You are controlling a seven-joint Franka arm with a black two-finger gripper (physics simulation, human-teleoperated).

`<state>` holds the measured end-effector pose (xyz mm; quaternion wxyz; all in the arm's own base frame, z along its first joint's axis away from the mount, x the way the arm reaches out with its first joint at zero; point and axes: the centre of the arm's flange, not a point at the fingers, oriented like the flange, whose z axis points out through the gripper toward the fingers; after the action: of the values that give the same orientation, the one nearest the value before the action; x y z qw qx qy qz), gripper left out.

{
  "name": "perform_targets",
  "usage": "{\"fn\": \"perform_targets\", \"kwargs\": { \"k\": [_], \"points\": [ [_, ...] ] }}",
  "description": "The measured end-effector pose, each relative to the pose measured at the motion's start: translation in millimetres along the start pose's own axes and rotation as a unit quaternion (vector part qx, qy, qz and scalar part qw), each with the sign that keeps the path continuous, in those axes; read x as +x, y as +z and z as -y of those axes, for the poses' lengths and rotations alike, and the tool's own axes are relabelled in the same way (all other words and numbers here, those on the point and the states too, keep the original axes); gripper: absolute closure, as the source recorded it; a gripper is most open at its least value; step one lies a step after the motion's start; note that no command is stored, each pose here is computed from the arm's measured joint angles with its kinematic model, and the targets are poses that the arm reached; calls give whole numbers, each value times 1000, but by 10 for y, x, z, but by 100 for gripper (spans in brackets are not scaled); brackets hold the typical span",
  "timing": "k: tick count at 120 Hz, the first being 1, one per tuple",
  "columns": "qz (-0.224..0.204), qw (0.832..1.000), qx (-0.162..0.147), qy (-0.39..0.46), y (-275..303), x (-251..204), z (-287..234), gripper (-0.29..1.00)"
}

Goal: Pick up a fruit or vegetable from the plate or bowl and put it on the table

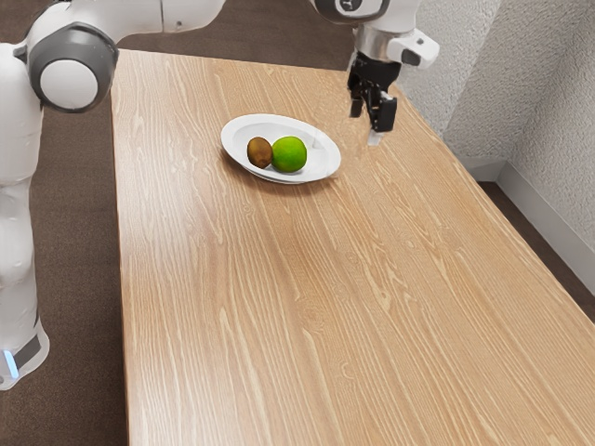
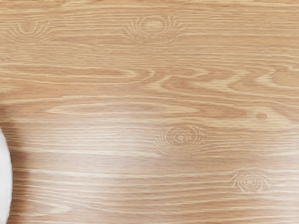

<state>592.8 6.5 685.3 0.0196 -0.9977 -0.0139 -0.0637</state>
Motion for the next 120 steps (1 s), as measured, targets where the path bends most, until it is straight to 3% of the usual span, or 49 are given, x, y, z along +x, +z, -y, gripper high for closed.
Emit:
{"fn": "perform_targets", "kwargs": {
  "k": [52, 89, 120],
  "points": [
    [25, 998, 24, -59, -8, -21, 243, 0],
    [157, 974, 39, -156, 529, -525, 1139, 0],
    [197, 950, 24, -240, 923, -952, 2116, 0]
  ]
}}
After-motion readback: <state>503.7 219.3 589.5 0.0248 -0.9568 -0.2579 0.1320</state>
